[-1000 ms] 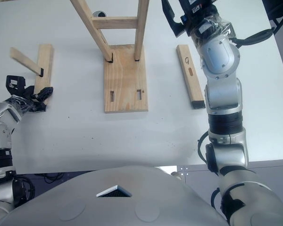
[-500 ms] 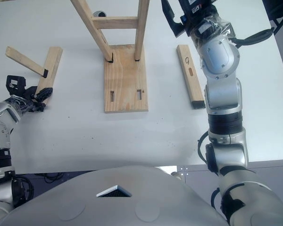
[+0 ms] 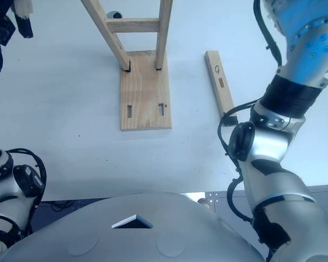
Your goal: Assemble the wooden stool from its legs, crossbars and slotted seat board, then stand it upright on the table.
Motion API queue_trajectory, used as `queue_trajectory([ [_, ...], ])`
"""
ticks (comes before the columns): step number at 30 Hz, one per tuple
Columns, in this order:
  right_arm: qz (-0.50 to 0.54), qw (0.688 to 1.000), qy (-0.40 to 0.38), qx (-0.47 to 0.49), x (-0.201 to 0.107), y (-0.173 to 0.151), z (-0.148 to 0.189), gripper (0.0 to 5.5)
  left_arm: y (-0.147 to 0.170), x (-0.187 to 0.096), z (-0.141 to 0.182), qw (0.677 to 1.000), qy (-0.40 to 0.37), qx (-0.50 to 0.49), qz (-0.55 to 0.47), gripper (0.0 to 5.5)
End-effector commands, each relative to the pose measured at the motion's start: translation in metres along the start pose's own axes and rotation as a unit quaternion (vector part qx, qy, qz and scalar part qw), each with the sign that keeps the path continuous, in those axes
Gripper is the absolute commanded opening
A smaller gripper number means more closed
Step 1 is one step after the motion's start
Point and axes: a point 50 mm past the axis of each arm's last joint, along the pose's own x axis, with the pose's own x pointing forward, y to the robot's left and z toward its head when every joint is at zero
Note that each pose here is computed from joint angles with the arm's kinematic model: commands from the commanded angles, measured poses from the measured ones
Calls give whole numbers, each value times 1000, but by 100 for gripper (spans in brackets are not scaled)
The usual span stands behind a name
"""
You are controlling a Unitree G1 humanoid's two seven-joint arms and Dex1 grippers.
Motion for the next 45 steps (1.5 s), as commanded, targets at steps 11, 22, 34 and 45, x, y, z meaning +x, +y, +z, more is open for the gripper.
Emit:
queue_trajectory([
  [11,142,980,90,110,-5,25,1,520,-46,28,-34,978,93,-78,-167,199],
  [22,116,978,117,127,-7,17,1,336,-43,27,-44,980,107,-67,-154,199],
  [34,122,973,163,113,-8,26,-19,218,-40,26,-48,979,123,-55,-150,199],
  [45,63,988,113,83,-15,15,-6,214,-24,15,-50,987,117,-51,-95,336],
])
